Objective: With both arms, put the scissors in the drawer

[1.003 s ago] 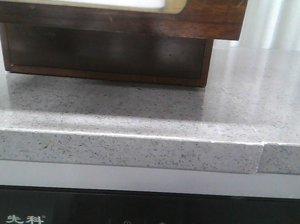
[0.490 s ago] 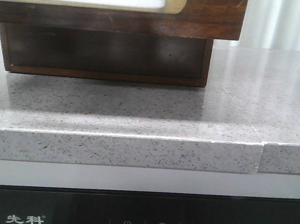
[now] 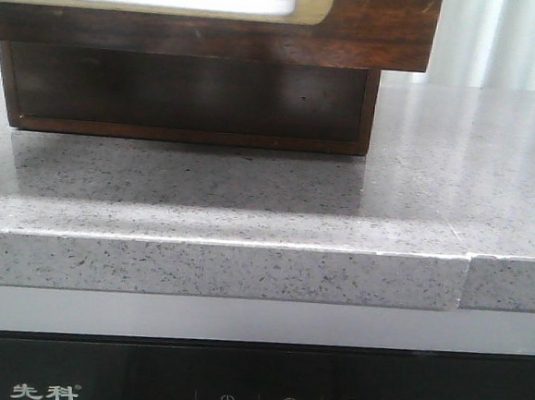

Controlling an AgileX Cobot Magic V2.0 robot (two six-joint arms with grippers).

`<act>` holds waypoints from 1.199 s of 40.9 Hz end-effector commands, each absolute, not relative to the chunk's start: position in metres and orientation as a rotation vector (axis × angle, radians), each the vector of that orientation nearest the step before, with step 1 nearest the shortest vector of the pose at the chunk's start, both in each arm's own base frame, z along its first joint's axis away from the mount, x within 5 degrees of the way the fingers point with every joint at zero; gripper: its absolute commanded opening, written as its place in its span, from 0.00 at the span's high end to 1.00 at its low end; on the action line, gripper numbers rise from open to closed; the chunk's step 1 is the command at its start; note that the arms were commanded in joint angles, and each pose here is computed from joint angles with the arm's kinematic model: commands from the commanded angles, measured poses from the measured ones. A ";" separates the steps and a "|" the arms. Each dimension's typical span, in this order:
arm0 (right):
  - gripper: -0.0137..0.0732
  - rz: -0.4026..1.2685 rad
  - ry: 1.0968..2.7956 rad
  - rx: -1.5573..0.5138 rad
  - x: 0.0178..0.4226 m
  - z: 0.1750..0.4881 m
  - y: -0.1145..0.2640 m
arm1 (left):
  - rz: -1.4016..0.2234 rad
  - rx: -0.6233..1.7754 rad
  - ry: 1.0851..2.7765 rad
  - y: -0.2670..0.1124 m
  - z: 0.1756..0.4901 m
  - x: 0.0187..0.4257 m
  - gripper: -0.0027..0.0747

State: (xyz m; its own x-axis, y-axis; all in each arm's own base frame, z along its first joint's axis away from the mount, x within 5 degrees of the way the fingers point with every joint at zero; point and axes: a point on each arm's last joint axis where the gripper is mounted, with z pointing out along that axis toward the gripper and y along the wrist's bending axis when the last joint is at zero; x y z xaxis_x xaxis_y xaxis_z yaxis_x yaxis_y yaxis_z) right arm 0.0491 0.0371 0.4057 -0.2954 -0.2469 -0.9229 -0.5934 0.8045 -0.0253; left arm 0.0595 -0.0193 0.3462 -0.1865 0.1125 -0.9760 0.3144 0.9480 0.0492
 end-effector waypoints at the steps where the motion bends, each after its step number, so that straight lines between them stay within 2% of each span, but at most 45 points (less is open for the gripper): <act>1: 0.92 0.404 1.799 -0.605 0.050 0.418 0.038 | -0.134 0.213 1.607 -0.012 0.337 0.055 0.99; 13: 0.92 0.404 1.799 -0.605 0.050 0.418 0.038 | -0.009 0.074 1.543 -0.003 0.256 0.045 0.99; 23: 0.92 0.404 1.799 -0.605 0.050 0.418 0.038 | -0.044 0.011 1.491 -0.002 0.212 0.054 0.99; 27: 0.92 0.404 1.799 -0.605 0.050 0.418 0.038 | -0.053 -0.001 1.487 -0.002 0.205 0.056 0.99; 49: 0.92 0.404 1.800 -0.605 0.050 0.418 0.038 | -0.049 0.000 1.460 -0.002 0.208 0.055 0.99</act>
